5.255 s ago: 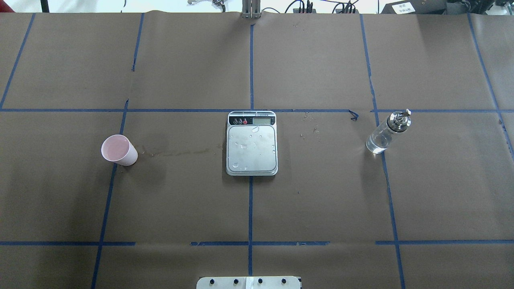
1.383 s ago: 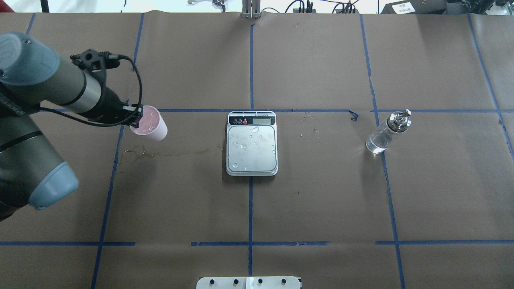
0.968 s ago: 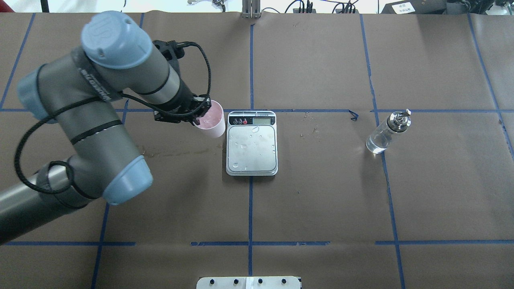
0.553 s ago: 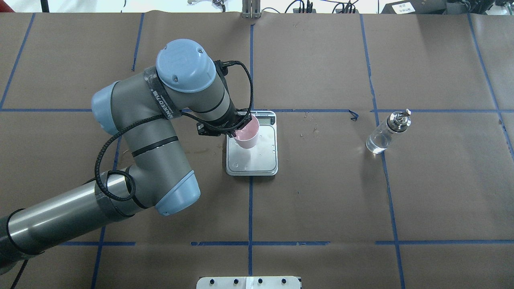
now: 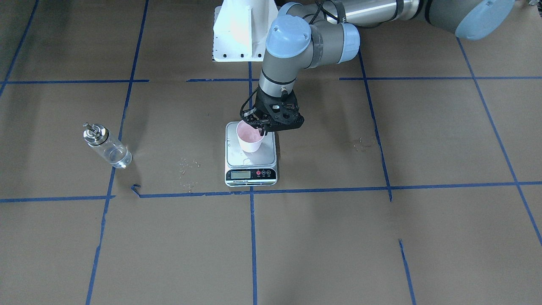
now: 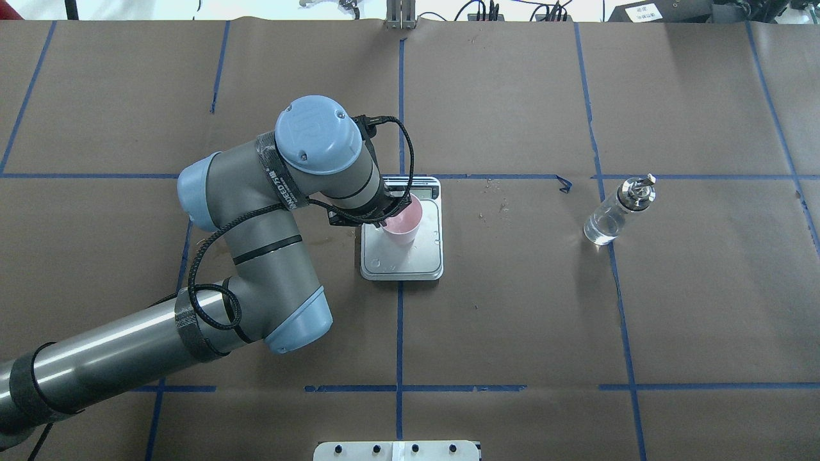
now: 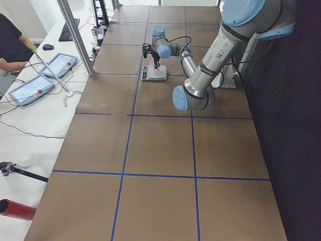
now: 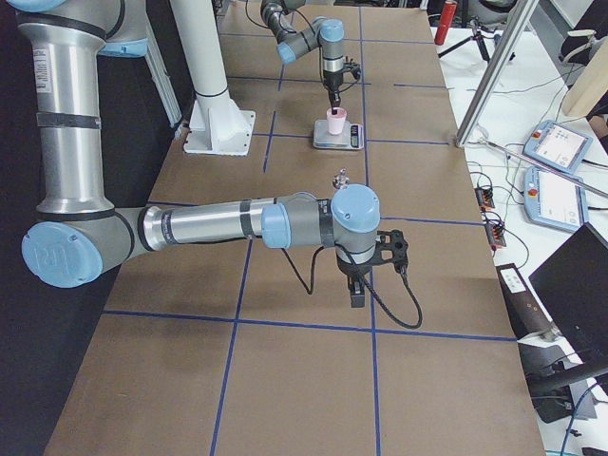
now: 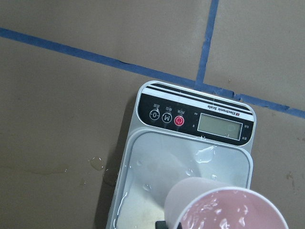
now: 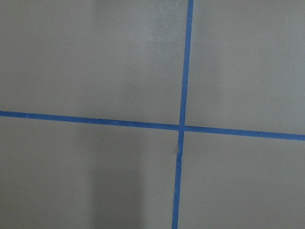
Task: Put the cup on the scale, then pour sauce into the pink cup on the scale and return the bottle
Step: 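Carry the pink cup with the left gripper onto the scale, then release the cup and lift the left gripper while the right gripper reaches for the bottle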
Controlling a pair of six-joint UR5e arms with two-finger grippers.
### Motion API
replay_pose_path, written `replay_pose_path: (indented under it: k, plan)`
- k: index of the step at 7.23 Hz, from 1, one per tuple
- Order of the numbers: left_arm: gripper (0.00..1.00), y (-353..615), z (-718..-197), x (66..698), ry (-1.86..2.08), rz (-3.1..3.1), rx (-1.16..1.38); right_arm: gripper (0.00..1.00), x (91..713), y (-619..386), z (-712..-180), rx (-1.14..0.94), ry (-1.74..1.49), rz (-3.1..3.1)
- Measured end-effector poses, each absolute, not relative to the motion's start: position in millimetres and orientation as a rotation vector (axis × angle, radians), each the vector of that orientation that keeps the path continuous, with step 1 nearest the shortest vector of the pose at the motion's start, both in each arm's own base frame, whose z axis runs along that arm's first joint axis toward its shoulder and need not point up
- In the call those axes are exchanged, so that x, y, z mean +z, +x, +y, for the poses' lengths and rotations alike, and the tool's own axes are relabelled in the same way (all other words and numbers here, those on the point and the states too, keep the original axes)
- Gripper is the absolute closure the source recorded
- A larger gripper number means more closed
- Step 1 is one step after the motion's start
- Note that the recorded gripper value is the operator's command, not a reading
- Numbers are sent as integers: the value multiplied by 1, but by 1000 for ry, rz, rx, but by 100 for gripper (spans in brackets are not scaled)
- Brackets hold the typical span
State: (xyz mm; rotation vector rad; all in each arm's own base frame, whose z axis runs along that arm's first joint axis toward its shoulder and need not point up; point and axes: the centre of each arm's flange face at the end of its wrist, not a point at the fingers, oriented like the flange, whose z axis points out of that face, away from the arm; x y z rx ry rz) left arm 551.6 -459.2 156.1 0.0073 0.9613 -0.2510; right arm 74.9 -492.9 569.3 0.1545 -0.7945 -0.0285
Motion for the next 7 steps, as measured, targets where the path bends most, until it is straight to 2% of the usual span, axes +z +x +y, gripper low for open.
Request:
replay_pose_path:
  k: [2,4,7]
  plan:
    - [0,543,-455,148,20,983,-247,0,533,64,-498,-38,189,-813]
    - [0,512,-462,142,85,1009,-204,0,455,23,-497,34,209,-849]
    - [0,394,-522,189,329,928,-43,0,346,-95,-460,28,234,-856]
